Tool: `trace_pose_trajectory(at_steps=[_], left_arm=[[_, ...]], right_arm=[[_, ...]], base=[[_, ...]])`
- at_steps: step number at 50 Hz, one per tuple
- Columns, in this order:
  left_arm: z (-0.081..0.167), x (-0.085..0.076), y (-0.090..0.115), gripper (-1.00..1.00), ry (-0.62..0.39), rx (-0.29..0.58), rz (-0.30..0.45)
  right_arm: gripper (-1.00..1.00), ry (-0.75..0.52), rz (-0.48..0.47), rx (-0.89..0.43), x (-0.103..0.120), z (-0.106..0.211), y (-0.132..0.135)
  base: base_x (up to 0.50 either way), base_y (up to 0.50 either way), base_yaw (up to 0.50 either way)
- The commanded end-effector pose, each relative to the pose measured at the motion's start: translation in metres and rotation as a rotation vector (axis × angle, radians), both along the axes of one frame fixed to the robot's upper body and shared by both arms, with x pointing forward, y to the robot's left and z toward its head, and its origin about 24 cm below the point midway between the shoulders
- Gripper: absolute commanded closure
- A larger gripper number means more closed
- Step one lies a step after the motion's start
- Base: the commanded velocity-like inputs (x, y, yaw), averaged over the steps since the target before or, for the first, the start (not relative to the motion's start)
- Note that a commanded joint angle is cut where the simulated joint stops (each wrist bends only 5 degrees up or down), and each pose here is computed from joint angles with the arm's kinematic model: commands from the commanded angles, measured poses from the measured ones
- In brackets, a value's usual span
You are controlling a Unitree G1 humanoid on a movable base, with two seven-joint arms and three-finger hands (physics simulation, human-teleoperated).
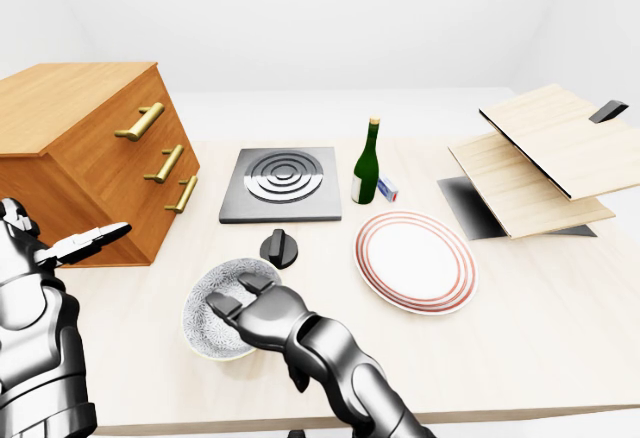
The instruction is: Pick up the akita bowl and put it on the plate.
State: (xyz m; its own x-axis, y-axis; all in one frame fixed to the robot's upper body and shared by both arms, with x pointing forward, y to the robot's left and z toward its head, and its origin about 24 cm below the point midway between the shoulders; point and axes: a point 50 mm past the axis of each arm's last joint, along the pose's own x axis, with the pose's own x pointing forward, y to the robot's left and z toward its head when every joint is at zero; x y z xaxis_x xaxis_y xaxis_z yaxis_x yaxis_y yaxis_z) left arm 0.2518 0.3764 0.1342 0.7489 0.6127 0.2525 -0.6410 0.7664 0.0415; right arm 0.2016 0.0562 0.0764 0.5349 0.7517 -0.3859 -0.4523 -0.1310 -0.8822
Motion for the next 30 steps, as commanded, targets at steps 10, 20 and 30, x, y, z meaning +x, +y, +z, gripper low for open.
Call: trace_pose_trajectory(at_steps=[10,20,30], left_arm=[[0.000,0.000,0.000,-1.00,0.000,0.000,-0.003],[-0.001,0.001,0.000,-1.00,0.001,0.000,-0.005],[0.000,0.000,-0.001,-1.00,0.000,0.000,-0.006]], right_arm=[[-1.00,0.021,0.012,0.001,-0.005,-0.004,0.000],[-1.00,0.033,0.020,-0.003,-0.007,-0.007,0.002],[-1.00,0.036,0.019,-0.011,-0.010,-0.010,-0.002]], base=[[0.00,0.00,0.00],[0.00,0.00,0.00],[0.00,0.00,0.00]])
